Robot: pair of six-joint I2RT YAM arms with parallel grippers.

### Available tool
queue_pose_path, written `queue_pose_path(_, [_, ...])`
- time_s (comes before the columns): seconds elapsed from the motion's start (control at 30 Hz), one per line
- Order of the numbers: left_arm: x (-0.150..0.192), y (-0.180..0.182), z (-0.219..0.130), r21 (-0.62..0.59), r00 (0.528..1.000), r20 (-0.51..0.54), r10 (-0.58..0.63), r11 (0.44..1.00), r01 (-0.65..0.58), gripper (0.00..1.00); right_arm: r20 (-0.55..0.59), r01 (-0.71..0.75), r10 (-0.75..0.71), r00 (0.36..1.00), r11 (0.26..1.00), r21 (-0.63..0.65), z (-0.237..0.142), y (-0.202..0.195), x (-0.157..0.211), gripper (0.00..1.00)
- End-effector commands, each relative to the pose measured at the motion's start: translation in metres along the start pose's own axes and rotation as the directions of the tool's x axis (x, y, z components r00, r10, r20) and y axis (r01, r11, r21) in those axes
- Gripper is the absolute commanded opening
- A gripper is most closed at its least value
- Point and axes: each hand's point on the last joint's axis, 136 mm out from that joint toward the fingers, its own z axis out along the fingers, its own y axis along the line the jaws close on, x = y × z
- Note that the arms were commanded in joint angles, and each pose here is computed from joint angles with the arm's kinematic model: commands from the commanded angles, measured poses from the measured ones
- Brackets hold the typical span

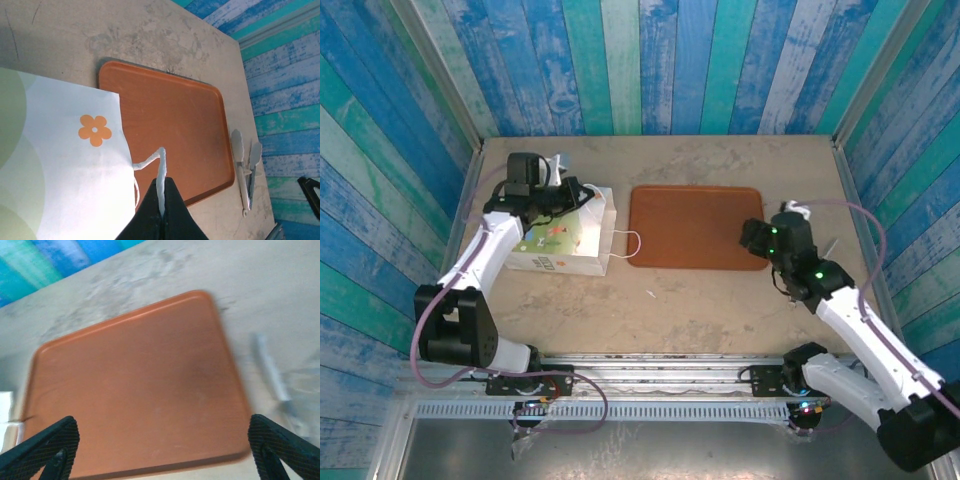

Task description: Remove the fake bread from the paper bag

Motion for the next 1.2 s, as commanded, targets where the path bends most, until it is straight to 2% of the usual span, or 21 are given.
queue_pose_path(0.0, [-0.011, -0.024, -0.021, 0.045, 0.995, 0.094, 0.023, 0.999, -0.027, 0.00, -0.074, -0.027, 0.037, 0.997, 0.991, 0.134, -0.002, -0.049, 0.017, 1.00])
queue_pose_path(0.13, [-0.018, -0.031, -0.027, 0.058, 0.991, 0.132, 0.028, 0.998, -0.036, 0.00, -0.150, -0.076, 0.111, 0.982, 0.972, 0.224, -0.002, -0.087, 0.028, 1.00])
queue_pose_path(0.27, [-0.022, -0.036, -0.029, 0.071, 0.988, 0.150, 0.025, 0.997, -0.036, 0.00, -0.268, -0.110, 0.202, 0.942, 0.940, 0.324, 0.001, -0.117, 0.046, 1.00])
queue_pose_path(0.37, [-0.023, -0.036, -0.030, 0.073, 0.988, 0.153, 0.025, 0.997, -0.037, 0.00, -0.358, -0.082, 0.244, 0.901, 0.908, 0.410, 0.005, -0.136, 0.055, 1.00])
queue_pose_path(0.53, [-0.020, -0.032, -0.029, 0.061, 0.989, 0.146, 0.029, 0.997, -0.039, 0.00, -0.454, -0.017, 0.256, 0.853, 0.885, 0.466, 0.016, -0.145, 0.063, 1.00])
queue_pose_path(0.67, [-0.017, -0.029, -0.028, 0.045, 0.989, 0.144, 0.033, 0.998, -0.040, 0.00, -0.535, 0.029, 0.248, 0.808, 0.890, 0.455, 0.026, -0.147, 0.076, 1.00])
queue_pose_path(0.93, [-0.015, -0.026, -0.028, 0.034, 0.989, 0.141, 0.036, 0.999, -0.042, 0.00, -0.591, 0.064, 0.237, 0.771, 0.894, 0.443, 0.045, -0.155, 0.099, 1.00])
queue_pose_path(1.17, [-0.015, -0.025, -0.030, 0.027, 0.989, 0.141, 0.038, 0.999, -0.043, 0.00, -0.610, 0.037, 0.245, 0.753, 0.911, 0.411, 0.066, -0.153, 0.109, 0.91])
